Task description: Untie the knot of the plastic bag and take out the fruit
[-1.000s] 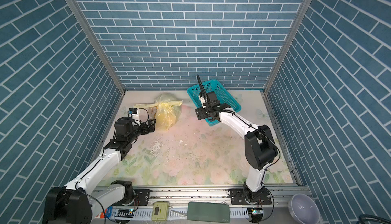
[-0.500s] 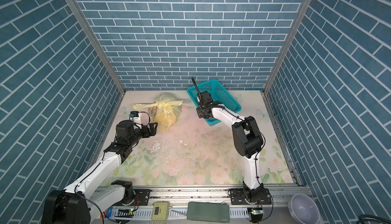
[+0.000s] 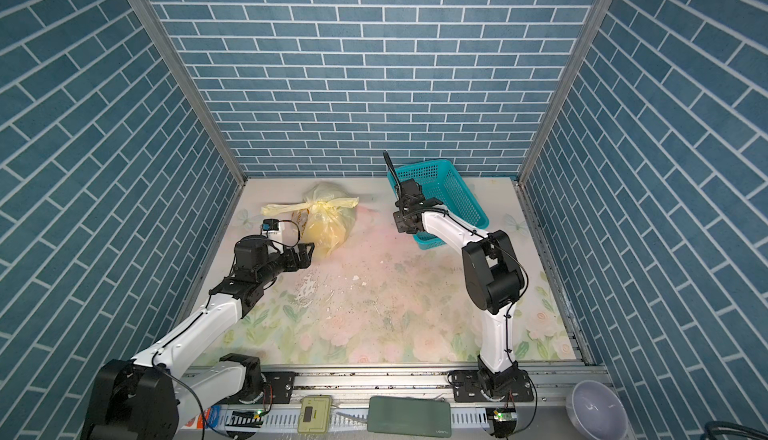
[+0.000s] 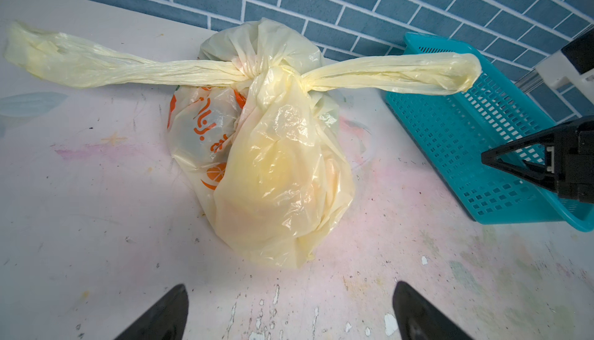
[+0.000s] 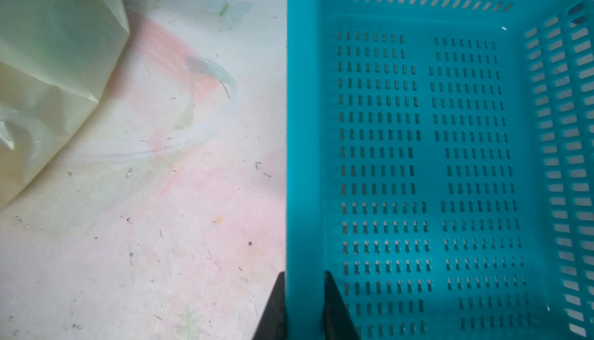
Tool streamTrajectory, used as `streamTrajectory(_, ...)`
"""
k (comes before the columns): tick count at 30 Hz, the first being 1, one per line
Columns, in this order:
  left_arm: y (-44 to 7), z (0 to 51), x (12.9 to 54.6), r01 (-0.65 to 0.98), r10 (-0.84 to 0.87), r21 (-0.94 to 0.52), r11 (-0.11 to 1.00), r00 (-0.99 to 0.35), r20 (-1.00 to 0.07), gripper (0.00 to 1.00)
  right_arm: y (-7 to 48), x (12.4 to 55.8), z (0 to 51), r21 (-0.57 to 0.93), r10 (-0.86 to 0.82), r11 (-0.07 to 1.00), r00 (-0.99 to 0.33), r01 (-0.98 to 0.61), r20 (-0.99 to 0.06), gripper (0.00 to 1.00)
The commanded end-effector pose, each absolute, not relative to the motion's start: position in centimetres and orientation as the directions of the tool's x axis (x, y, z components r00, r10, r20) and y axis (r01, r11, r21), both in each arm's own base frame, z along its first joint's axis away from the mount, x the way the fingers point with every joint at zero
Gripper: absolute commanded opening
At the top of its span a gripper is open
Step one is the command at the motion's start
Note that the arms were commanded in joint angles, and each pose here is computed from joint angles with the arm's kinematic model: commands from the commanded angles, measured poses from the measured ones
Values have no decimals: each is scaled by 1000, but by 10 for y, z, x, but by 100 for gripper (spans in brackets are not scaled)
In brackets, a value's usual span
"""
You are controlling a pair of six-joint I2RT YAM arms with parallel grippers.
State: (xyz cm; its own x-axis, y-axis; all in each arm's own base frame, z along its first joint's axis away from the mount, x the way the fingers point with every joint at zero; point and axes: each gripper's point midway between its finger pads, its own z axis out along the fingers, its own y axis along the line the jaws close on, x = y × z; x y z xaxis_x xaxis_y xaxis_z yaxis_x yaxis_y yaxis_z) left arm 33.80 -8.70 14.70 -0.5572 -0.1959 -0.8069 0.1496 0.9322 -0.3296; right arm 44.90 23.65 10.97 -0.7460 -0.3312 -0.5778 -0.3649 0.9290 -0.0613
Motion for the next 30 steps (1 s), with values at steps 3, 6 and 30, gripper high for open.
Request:
streamTrajectory(3, -98, 164, 348, 193, -182, -327, 925, -531, -828, 100, 182, 444, 107, -69, -257, 962, -801, -262, -540, 11)
streamTrajectory(6, -102, 164, 349, 203, -172, -324, 924, -537, -826, 100, 157, 451, 107, -89, -246, 968, -810, -236, -532, 11)
streamTrajectory(30, -104, 169, 351, 200, -156, -308, 930, -545, -824, 100, 86, 487, 85, -177, -244, 968, -845, -180, -476, 10)
